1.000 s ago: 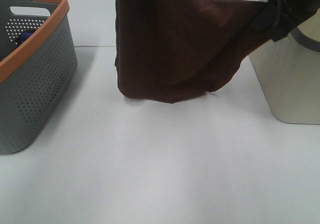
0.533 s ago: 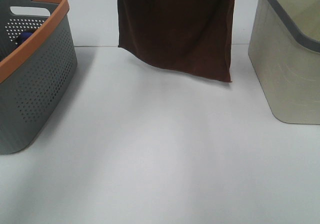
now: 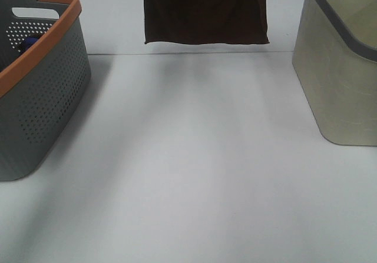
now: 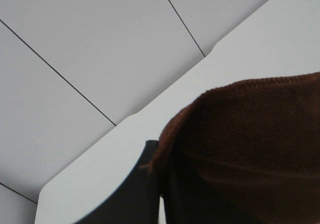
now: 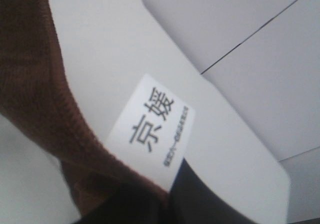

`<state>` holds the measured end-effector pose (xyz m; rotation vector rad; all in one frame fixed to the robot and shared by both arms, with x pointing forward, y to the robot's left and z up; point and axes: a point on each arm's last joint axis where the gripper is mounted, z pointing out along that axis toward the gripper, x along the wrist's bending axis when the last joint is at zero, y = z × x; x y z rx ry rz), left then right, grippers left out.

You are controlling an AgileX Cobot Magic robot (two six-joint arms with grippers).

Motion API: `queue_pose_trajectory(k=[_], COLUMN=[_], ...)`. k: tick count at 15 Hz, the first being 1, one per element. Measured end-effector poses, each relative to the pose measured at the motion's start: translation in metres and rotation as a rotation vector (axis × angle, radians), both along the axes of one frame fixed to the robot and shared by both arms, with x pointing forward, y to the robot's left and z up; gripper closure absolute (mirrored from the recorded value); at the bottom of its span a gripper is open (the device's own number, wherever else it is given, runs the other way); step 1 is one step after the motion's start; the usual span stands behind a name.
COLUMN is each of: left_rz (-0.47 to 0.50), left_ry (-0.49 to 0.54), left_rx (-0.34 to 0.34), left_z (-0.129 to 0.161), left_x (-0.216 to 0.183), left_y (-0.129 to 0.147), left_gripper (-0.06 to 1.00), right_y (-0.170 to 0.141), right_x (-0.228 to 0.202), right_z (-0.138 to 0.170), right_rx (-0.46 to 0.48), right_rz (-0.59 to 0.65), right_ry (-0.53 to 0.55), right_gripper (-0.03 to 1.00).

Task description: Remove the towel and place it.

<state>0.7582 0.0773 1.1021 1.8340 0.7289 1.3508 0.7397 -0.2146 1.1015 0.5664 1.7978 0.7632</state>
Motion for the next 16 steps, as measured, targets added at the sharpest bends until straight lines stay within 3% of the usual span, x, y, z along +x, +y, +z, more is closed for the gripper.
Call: queue_pose_trajectory(k=[3,5,8,10,16], left_rz=[0.053,0.068,-0.023,-0.064,-0.136], left_ry=[0.164,0.421,0.887,0.941,1.193], left_rx=[0.046,0.116,0.176,0.165,0.223], left_z=[-0.027,-0.048,-0.077,-0.084,-0.142], left_x=[-0.003,-0.017,-0.045,-0.045,-0.072], left_y=[-0.007,-0.009,-0.002,0.004,0.008], left_gripper=[0.94,0.94,0.94,0.94,0.94], right_y=[0.012,0.016,0.017,0.017,0.018], right_x=[-0.002,-0.012,-0.038,-0.047,-0.047], right_z=[-0.041,-0.055,-0.078,-0.092,-0.116], right_rx=[-0.002,-0.032,-0.065,-0.049,0.096], right_rz=[0.132,0.21,0.28,0.296,0.156], right_ry=[0.265,0.434,0.802,0.956,1.088], right_gripper=[0.94,0.94,0.94,0.94,0.94])
